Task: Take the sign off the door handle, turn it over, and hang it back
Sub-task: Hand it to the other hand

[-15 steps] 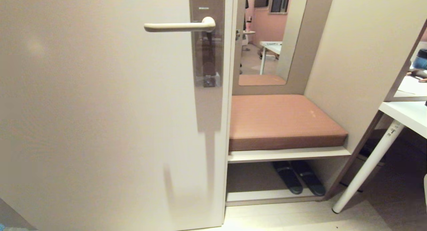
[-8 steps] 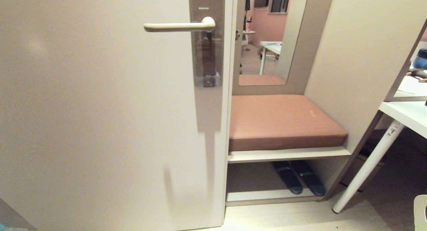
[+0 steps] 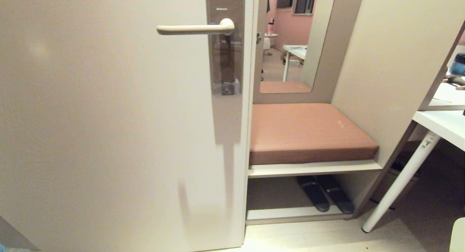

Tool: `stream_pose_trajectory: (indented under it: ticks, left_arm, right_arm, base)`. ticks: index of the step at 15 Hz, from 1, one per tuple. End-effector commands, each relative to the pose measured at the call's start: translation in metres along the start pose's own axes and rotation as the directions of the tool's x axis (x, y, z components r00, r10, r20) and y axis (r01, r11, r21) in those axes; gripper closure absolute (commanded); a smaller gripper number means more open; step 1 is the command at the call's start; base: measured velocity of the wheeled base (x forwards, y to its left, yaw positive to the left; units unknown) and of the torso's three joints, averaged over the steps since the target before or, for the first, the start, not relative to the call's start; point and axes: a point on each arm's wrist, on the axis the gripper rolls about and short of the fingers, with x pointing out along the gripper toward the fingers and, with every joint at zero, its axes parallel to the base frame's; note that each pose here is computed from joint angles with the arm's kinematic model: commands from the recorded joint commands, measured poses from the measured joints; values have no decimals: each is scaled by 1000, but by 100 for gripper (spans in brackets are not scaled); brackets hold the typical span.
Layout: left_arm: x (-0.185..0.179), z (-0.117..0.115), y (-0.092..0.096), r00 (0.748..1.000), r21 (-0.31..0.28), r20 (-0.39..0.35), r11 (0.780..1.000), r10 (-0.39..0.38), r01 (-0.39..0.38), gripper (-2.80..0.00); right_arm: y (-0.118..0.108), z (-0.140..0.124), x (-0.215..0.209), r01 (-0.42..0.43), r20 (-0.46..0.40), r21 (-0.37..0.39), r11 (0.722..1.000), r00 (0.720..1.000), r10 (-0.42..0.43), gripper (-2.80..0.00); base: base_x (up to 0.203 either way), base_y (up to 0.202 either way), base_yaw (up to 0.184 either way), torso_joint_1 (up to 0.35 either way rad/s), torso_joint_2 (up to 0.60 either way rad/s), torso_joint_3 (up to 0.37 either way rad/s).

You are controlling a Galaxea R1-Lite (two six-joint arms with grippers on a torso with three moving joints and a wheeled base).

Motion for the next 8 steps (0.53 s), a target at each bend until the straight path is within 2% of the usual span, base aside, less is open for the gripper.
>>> stream_pose_trajectory:
  ticks: [1, 8]
  left_arm:
    - [0, 0, 0, 1000, -1, 0, 1000, 0, 0, 0]
    - [0, 0, 0, 1000, -1, 0, 1000, 0, 0, 0]
  right_arm:
    - [0, 0, 0, 1, -1, -1, 1000, 1000, -1, 0]
    - [0, 0, 0, 2, 0, 13, 1000, 1000, -2, 0]
  base:
    - [0, 0, 0, 0, 0, 0]
    - [0, 0, 0, 0, 0, 0]
